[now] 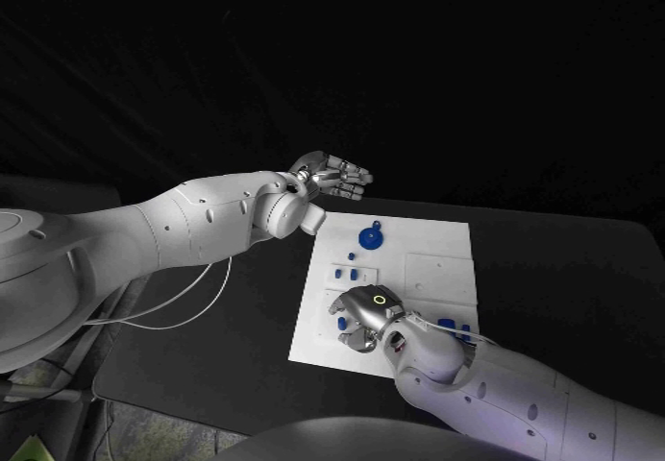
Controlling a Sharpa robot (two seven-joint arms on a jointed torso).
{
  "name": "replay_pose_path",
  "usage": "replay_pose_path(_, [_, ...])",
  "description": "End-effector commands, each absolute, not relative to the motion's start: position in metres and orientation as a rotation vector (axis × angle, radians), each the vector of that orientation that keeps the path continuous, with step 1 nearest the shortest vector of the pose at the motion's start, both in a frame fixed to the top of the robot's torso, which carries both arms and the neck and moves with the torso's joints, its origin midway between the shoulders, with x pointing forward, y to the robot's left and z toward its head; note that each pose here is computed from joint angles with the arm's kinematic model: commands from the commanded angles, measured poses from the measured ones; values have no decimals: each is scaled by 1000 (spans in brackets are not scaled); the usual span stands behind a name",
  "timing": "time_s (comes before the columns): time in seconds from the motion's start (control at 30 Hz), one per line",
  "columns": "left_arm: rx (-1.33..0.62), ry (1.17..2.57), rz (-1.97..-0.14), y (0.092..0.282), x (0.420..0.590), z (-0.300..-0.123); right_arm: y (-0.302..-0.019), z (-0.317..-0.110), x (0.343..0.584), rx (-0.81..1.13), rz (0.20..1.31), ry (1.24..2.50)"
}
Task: Assemble the parts on the task board
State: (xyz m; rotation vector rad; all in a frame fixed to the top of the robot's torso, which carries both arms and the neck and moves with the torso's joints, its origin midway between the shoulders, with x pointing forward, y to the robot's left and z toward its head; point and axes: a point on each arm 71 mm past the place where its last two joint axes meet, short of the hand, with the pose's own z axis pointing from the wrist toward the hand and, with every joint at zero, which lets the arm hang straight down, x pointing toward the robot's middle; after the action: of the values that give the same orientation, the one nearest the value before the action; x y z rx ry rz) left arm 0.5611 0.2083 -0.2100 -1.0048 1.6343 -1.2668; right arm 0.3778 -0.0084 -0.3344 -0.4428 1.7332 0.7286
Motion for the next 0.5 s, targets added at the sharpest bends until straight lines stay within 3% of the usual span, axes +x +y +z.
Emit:
replay_pose_path(0.03, [-993,1647,-1286,206,560,-209,-11,-329,378,-356,752,1674])
replay_pose_path(0.27, [-994,1648,-1286,207,560,-209,-22,-317,375,-265,819,1655])
replay_pose_path(0.5, [-994,1638,-1283,214,560,-209,-64,-285,396,-96,868,1660])
